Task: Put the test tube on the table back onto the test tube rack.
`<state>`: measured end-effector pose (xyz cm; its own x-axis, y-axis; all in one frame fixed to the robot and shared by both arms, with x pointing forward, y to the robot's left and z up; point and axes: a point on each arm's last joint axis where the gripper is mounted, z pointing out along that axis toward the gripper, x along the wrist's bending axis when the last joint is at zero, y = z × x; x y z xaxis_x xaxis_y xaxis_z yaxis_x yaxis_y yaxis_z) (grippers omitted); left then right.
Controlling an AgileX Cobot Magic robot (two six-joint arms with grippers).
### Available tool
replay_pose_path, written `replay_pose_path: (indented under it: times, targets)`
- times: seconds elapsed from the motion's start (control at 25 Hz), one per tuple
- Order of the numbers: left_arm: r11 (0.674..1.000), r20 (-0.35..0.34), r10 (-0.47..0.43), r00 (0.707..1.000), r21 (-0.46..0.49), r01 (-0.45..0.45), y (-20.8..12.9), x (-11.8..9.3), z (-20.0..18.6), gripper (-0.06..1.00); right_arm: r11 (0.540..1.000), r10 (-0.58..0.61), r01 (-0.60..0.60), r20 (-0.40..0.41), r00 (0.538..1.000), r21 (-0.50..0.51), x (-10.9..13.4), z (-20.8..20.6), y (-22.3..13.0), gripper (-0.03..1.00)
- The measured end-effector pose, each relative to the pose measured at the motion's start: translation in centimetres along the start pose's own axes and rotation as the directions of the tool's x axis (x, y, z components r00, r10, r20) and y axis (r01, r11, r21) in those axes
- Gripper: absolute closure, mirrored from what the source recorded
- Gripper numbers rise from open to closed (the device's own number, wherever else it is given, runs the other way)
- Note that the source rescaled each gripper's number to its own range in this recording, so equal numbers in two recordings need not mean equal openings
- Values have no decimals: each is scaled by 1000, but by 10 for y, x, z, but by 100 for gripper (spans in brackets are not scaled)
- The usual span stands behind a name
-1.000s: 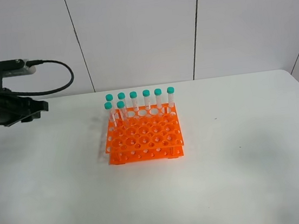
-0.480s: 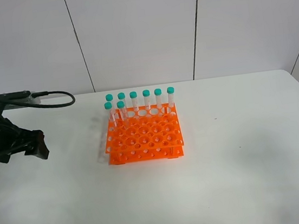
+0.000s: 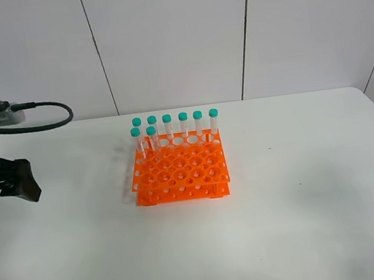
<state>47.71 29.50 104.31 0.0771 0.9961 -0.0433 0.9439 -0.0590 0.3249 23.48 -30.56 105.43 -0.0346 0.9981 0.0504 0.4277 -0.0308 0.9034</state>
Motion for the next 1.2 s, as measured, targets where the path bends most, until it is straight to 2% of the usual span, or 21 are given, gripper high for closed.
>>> replay_pose_path:
  times: [0.24,0.44,0.84,1.12,1.2]
  targets:
    - [992,-23,18,1000,-123,-21,-11,-2,-35,-6,1000,0,0,0,1000,0,0,0,0,6]
    - [983,-27,22,999,-183,-27,-32,-4,-53,-6,1000,0,0,0,1000,0,0,0,0,6]
    - [933,-22,26,999,-359,-32,-112,-12,-81,-6,1000,0,0,0,1000,0,0,0,0,6]
    - [895,-29,32,999,-444,-41,-155,-15,-81,-6,1000,0,0,0,1000,0,0,0,0,6]
    - [897,-27,35,999,-441,-43,-164,-16,-83,-6,1000,0,0,0,1000,0,0,0,0,6]
